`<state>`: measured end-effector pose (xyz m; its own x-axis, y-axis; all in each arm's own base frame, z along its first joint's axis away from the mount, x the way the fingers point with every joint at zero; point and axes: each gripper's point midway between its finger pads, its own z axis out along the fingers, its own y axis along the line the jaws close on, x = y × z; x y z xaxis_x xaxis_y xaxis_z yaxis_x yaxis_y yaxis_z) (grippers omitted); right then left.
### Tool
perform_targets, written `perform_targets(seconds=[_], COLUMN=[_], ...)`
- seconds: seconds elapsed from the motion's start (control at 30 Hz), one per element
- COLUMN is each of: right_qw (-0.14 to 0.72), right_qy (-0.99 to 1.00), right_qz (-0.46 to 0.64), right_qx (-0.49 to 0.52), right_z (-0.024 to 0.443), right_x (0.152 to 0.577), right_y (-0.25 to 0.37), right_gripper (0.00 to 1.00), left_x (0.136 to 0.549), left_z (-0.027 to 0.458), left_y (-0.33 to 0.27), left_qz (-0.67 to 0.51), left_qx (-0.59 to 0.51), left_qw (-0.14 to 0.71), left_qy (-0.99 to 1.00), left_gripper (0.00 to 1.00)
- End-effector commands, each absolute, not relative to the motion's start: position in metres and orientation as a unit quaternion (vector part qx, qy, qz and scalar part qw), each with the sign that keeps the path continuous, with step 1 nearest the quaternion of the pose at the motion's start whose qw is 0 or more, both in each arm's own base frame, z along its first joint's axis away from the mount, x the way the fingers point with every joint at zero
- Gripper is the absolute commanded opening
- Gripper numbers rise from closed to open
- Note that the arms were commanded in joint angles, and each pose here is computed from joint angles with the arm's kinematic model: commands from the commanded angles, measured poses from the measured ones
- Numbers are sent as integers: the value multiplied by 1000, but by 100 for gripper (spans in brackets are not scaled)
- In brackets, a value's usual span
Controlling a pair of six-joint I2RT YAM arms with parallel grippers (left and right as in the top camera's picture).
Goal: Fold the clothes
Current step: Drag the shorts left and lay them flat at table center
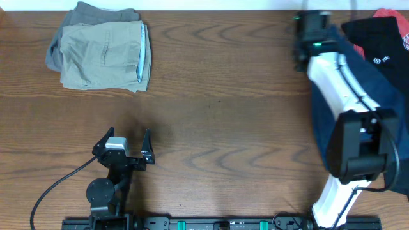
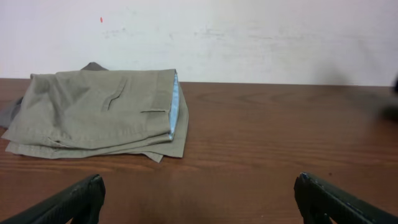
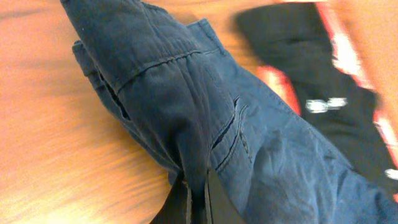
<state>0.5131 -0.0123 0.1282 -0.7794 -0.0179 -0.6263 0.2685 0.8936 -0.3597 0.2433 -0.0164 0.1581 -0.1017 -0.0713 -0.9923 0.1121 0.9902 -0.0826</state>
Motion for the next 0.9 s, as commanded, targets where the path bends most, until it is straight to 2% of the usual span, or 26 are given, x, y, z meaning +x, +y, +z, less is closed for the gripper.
perform_targets(seconds=[0.0, 0.23, 0.47, 0.6, 0.8, 0.87], right_qw=[348, 286, 209, 157, 94, 79], right_qy=[927, 950, 914, 907, 916, 920], right_qz=[-129, 96, 230, 242, 230, 222], right_qx=[57, -80, -260, -308, -316, -314], right_z=[142, 120, 117, 109, 103, 106], right_x=[509, 465, 376, 326, 285, 278], right_y=[57, 217, 337, 365, 364, 355], right_gripper=[1, 1, 4, 16, 18, 26], left_x=[243, 243, 243, 243, 243, 243], left_z=[143, 143, 143, 143, 143, 143], left_y=[-16, -16, -16, -16, -16, -16], left_qz=[-67, -67, -67, -67, -67, -67], left_qx=[13, 13, 13, 13, 13, 13], left_qw=[657, 657, 657, 657, 657, 657], left_qy=[751, 751, 751, 751, 751, 751], left_gripper=[98, 98, 98, 98, 98, 98])
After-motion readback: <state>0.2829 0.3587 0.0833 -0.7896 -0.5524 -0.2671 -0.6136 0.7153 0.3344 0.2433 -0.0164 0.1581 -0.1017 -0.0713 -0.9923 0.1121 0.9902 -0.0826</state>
